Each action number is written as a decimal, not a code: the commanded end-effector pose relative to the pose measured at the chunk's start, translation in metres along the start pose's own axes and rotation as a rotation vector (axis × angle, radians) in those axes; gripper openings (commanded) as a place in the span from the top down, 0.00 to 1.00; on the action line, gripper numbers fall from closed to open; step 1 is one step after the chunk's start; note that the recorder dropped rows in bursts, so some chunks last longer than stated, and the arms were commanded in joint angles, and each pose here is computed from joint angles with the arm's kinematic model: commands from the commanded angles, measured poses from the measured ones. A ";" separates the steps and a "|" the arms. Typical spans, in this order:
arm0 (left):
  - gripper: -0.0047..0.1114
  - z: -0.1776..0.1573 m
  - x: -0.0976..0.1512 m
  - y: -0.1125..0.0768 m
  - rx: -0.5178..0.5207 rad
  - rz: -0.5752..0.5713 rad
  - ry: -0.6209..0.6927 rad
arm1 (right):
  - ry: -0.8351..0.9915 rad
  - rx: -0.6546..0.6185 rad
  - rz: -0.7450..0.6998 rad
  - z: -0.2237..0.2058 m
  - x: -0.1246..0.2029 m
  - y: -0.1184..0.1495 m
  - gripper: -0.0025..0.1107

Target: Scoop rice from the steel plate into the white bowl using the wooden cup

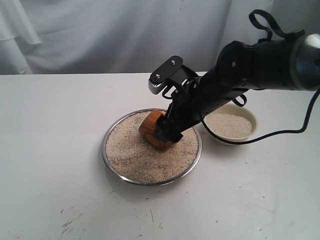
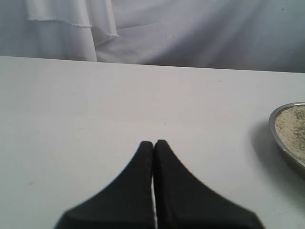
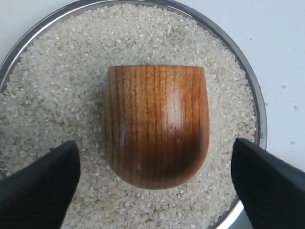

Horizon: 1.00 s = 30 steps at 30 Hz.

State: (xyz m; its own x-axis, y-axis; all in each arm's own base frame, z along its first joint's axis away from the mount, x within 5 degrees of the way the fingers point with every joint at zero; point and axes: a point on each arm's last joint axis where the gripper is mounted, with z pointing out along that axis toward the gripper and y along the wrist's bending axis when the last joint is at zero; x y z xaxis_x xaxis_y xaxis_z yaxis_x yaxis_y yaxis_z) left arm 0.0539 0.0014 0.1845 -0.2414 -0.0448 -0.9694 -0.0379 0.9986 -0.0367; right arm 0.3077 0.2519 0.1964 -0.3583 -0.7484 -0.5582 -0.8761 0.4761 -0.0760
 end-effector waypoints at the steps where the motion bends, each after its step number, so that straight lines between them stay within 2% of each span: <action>1: 0.96 0.000 0.000 0.000 0.003 0.001 -0.014 | -0.026 0.008 0.031 0.000 -0.002 -0.003 0.29; 9: 0.96 0.000 0.000 0.000 0.003 0.001 -0.014 | 0.017 -0.011 0.028 0.020 0.007 -0.002 0.29; 30: 0.96 0.000 0.000 0.000 0.003 0.001 -0.014 | -0.007 -0.012 0.092 0.042 0.012 -0.004 0.29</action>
State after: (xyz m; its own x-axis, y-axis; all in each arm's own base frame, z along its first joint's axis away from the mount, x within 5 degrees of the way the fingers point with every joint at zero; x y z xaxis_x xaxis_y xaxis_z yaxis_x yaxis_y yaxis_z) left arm 0.0539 0.0014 0.1845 -0.2414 -0.0448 -0.9694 -0.0379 0.9986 -0.0367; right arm 0.3171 0.2613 0.1520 -0.4369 -0.7147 -0.5462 -0.8512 0.5248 -0.0058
